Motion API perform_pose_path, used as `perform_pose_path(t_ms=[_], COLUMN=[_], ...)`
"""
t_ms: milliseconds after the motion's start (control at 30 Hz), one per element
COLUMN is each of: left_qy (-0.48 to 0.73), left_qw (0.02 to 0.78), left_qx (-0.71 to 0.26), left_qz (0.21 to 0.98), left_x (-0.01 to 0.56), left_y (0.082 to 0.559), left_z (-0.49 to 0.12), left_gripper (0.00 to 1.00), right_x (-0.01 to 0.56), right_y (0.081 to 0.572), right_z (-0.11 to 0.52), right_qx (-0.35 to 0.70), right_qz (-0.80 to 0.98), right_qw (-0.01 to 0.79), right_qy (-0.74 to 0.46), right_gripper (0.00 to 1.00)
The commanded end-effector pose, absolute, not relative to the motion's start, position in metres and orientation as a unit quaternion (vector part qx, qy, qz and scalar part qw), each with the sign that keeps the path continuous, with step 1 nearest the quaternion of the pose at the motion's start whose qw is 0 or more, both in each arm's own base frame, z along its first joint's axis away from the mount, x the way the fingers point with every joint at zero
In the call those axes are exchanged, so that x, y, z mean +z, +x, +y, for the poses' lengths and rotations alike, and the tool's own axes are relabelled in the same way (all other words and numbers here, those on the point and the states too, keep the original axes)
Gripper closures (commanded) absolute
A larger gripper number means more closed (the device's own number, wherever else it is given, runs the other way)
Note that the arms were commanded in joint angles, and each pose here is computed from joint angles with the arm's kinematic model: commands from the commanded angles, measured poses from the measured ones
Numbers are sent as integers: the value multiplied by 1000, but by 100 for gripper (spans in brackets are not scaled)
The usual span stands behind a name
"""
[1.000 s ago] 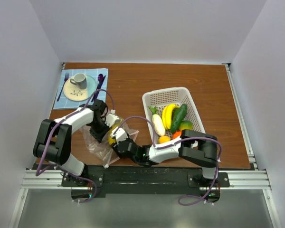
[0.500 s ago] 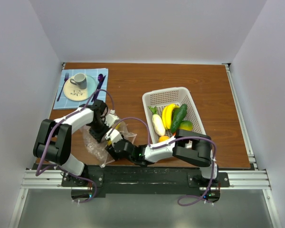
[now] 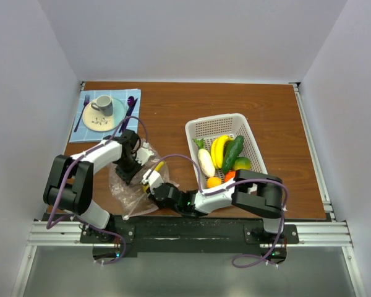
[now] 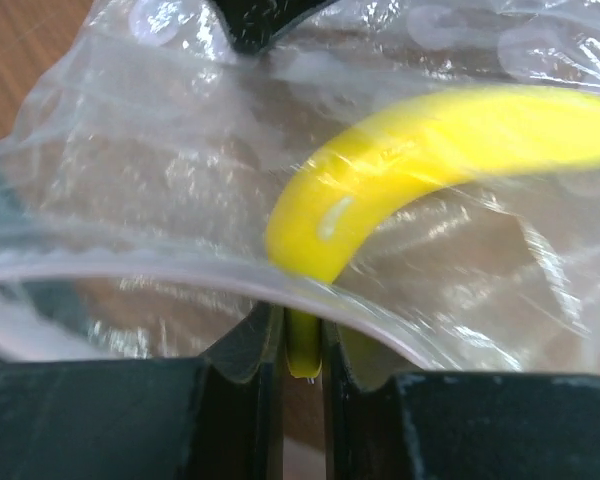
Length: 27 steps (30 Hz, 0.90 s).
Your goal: Open the zip-top bag and remove the fake food
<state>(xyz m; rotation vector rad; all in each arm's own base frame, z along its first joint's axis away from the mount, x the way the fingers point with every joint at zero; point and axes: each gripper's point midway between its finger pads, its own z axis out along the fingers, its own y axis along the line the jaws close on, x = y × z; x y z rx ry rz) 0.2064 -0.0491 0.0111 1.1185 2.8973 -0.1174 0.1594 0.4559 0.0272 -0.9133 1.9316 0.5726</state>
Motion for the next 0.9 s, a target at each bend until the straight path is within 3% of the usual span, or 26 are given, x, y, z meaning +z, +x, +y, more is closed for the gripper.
perform_pose_path(t_ms=[0,267,467,567,767,867], left_qy=[357,345,332,327,323,322], left_qw=[18,24,43,45,56,62], left_qx=[-7,2,3,-3,-2,-4], left_qz=[934,938,942,944,945,945], left_x=[-4,-12,-8,-7,-3,3], left_y=[213,228,251,260,275,280], left_z=[-41,-36,-44,-48,-52,-55], left_gripper=[100,100,100,100,100,100], right_x=[68,102,121,130,205,244], right_y=[155,80,29,23,30,84], right_z=[448,426,398,386,361,336], right_qx=[275,401,458,453,461,379], right_qz=[767,721,694,690,661,695], right_qw=[466,359,260,246,291,413], right_qy=[-344,-436,-491,-508,-515,-450], right_gripper=[94,93,92,92,92,99])
